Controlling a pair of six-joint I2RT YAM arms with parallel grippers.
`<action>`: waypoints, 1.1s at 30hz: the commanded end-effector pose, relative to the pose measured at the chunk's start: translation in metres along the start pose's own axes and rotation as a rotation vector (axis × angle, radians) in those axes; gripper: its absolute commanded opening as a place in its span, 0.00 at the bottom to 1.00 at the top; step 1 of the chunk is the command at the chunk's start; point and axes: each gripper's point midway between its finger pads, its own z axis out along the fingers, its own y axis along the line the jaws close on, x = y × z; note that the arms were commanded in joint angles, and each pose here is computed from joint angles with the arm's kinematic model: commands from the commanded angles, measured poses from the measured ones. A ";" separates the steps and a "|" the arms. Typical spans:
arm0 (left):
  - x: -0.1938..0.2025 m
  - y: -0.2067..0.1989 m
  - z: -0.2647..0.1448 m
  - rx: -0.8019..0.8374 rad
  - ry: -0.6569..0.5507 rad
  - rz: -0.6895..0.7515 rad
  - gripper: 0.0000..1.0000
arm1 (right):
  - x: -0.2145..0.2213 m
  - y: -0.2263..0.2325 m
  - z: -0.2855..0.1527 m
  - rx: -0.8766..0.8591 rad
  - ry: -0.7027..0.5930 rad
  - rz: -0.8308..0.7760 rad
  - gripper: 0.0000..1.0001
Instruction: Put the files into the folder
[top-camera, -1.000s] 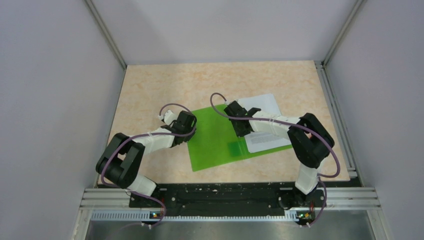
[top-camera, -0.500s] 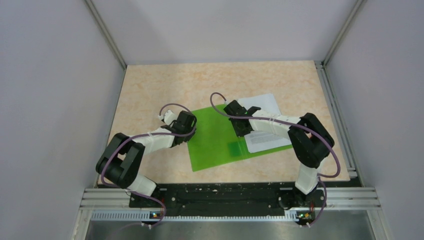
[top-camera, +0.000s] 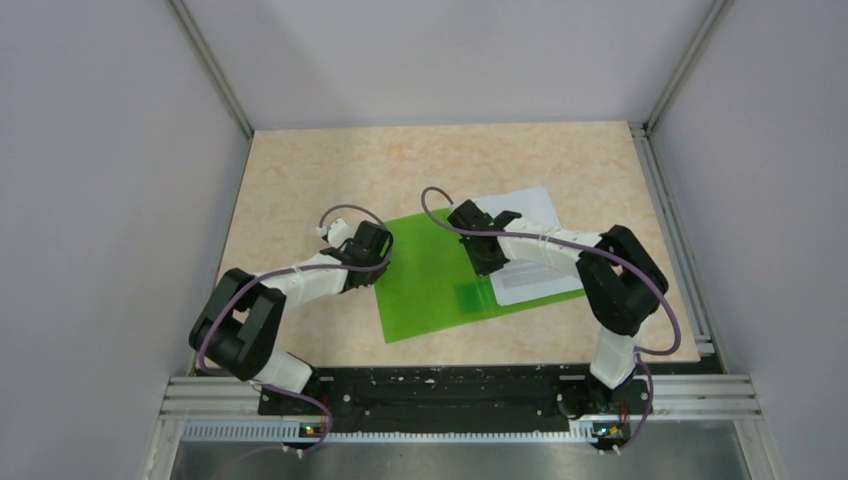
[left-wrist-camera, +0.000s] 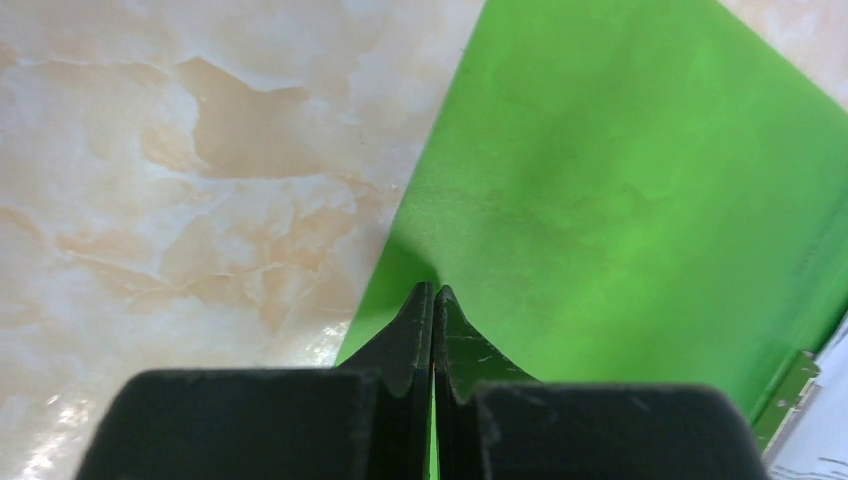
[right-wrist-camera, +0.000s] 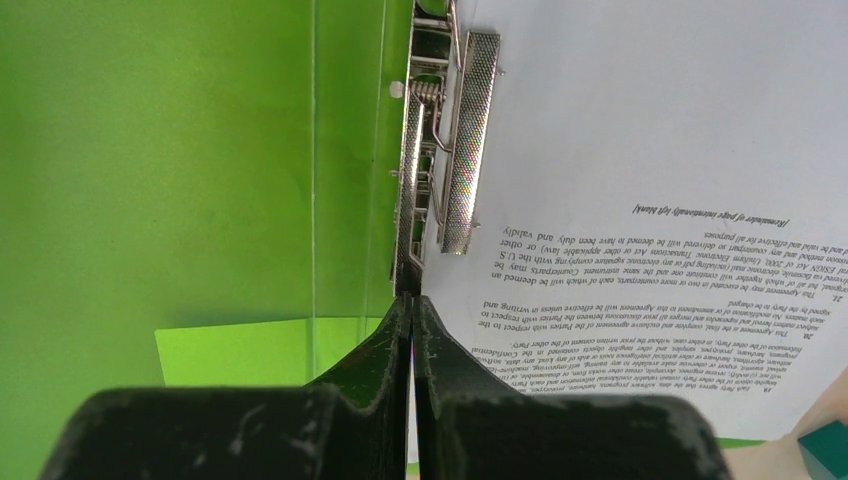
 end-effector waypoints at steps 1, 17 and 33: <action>0.009 0.053 -0.007 -0.185 0.053 0.176 0.00 | -0.012 -0.009 -0.006 0.026 -0.016 0.014 0.00; -0.049 -0.007 -0.055 0.193 0.022 0.229 0.72 | -0.052 -0.004 -0.014 -0.012 -0.198 0.050 0.59; -0.005 0.013 -0.048 0.367 0.333 0.266 0.85 | -0.048 -0.006 0.019 0.010 -0.195 0.035 0.61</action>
